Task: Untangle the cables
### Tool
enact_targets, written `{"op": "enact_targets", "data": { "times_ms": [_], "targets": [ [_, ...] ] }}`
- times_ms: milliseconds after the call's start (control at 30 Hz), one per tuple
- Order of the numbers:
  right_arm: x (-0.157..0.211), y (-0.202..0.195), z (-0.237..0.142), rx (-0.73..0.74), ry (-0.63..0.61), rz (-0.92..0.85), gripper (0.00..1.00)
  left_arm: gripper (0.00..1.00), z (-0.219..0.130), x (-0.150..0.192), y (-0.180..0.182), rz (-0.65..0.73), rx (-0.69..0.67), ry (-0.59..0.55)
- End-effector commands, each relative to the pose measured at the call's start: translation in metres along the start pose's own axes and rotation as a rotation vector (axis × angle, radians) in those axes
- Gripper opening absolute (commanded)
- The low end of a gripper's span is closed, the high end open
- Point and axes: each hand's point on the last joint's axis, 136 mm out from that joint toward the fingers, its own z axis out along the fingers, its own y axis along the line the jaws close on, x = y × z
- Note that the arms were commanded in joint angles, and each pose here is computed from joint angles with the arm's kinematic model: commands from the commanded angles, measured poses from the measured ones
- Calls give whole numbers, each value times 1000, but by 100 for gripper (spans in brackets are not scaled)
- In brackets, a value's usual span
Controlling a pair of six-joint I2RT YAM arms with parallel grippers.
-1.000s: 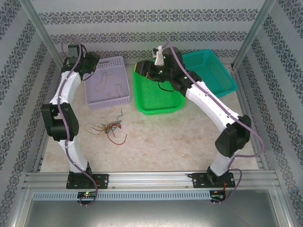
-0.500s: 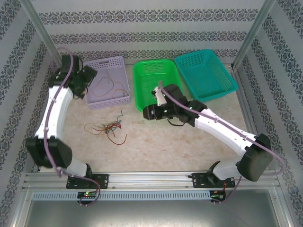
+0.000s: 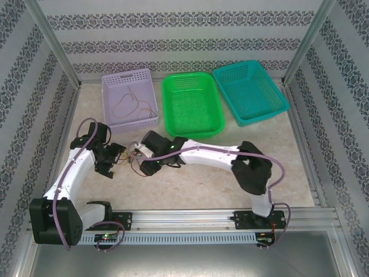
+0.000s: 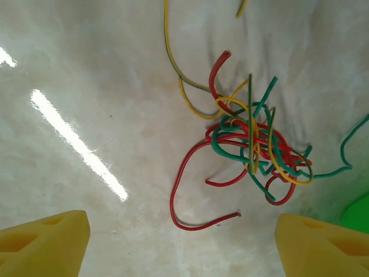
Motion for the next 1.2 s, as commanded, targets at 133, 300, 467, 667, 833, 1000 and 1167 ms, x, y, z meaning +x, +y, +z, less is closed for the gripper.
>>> {"op": "enact_targets", "data": {
  "times_ms": [133, 300, 467, 667, 833, 1000, 1167],
  "targets": [
    [-20, -32, 42, 203, 28, -106, 53, 89, 22, 1, -33, -63, 83, 63],
    [-23, -50, 55, 300, 52, -95, 49, 86, 32, -6, -37, -28, 41, 64],
    [-24, -54, 66, 298, 60, -90, 45, 81, 43, -10, -44, -27, 48, 66],
    [-36, -49, 67, 234, 29, -92, 9, 75, 68, -4, -57, -100, 113, 141],
    [-49, -35, 30, 152, -69, -111, 0, 56, 87, -7, -54, -114, 84, 128],
    [-50, -29, -20, 15, -126, -60, 0, 8, 113, -15, -32, -154, 53, 81],
    [-34, -48, -60, 2, -119, 4, 0, 0, 111, -25, -25, -144, 15, 17]
  ]
}}
